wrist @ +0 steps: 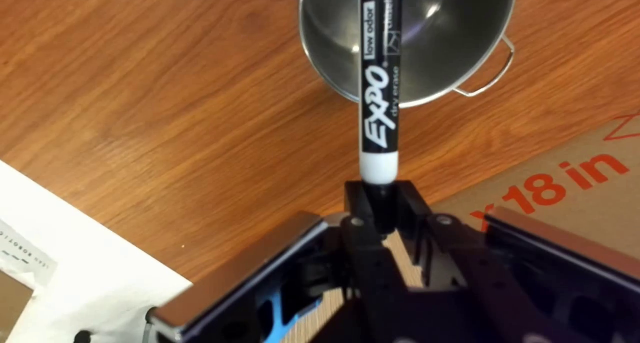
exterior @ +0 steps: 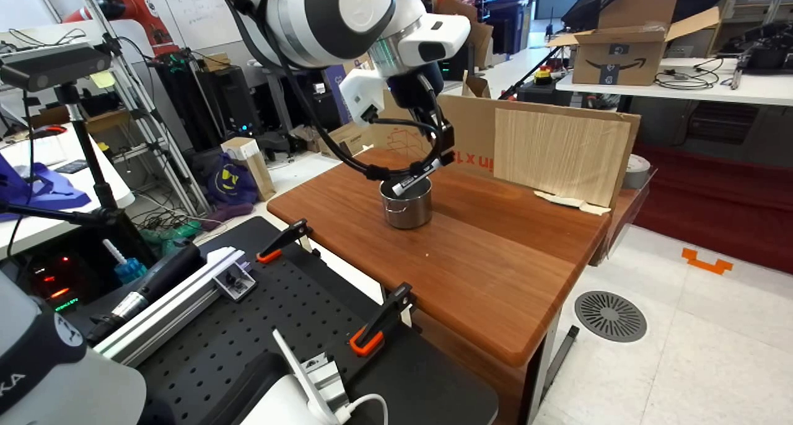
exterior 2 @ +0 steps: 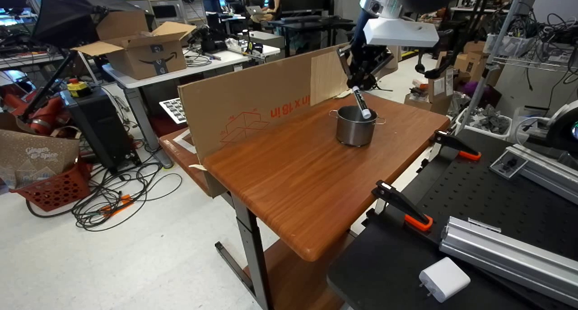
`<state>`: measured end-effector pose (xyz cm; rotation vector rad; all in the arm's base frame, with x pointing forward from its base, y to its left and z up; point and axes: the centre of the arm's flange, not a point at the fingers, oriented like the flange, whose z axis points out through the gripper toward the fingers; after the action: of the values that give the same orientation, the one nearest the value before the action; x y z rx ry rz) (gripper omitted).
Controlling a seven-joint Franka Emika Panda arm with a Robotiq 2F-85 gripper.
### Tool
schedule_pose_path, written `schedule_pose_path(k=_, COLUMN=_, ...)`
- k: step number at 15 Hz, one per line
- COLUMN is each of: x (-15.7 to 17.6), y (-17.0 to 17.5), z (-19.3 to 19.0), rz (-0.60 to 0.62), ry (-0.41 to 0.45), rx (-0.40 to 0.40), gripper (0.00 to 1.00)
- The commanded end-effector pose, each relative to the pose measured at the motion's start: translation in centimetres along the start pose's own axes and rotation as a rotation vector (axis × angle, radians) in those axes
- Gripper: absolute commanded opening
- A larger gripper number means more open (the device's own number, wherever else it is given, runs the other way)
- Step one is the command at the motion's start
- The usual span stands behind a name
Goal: Put the marker inside the pot
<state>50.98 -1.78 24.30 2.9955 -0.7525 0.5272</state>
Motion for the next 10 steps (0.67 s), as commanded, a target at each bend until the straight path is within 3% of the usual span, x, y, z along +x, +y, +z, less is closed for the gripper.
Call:
schedule_pose_path(k=1, x=-0.4, y=-0.5, z=0.9, rz=-0.02, ry=0.016, rx=-0.01, gripper=0.05)
schedule_pose_path(k=9, x=-0.7, y=-0.9, z=2.6, rz=-0.038, ry=-0.009, rx=-0.025, gripper=0.05)
schedule_pose_path(k=10, x=-0.6, y=-0.9, z=2.7, rz=-0.038, ry=-0.012, rx=-0.027, gripper=0.44)
